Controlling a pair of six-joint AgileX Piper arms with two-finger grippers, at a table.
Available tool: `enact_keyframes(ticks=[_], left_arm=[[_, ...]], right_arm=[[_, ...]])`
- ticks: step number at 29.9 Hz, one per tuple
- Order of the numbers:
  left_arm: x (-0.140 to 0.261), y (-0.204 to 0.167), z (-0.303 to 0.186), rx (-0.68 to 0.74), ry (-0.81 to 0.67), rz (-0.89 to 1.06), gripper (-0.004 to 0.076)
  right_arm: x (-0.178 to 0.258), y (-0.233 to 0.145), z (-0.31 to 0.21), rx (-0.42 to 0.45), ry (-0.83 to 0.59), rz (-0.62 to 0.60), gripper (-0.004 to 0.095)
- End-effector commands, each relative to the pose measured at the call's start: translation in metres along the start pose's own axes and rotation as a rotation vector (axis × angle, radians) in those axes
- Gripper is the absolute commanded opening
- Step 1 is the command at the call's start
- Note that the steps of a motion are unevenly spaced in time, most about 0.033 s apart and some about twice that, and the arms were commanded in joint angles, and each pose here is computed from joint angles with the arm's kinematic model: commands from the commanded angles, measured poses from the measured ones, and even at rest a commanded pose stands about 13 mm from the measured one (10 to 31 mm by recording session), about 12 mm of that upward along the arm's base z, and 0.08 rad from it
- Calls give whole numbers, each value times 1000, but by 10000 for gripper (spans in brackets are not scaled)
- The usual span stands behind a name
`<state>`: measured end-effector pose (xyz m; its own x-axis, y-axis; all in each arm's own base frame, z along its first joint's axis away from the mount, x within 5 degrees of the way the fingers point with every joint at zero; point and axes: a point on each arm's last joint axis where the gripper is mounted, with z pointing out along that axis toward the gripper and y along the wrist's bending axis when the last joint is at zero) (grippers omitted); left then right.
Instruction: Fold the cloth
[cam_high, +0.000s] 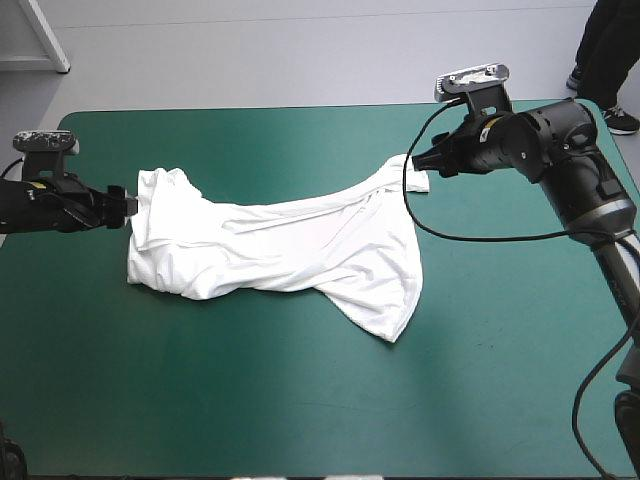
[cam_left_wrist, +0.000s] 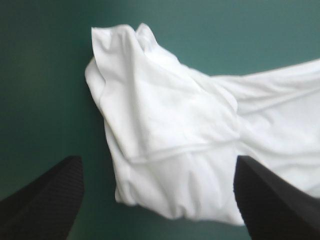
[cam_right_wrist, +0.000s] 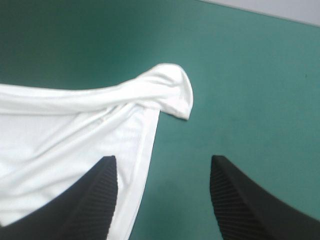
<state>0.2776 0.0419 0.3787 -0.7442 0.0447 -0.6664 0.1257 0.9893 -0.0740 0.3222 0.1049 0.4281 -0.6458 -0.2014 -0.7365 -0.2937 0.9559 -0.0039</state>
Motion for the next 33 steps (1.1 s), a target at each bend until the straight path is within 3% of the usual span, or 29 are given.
enact_keyframes(ticks=[1,5,11,24,33], left_arm=[[5,-4,-20,-37,22,7,590],[23,8,-13,-163,129,-26,569],[28,9,0,-154,97,-51,562],[33,24,78,-38,219,-102,556],[47,36,132,1,320,-140,424]], right_arm=[[4,0,-28,-22,52,-3,509],[19,6,-25,-91,142,-9,509],[48,17,-17,-219,234,9,509],[104,24,18,-291,435,40,509],[107,27,16,-319,439,61,509]])
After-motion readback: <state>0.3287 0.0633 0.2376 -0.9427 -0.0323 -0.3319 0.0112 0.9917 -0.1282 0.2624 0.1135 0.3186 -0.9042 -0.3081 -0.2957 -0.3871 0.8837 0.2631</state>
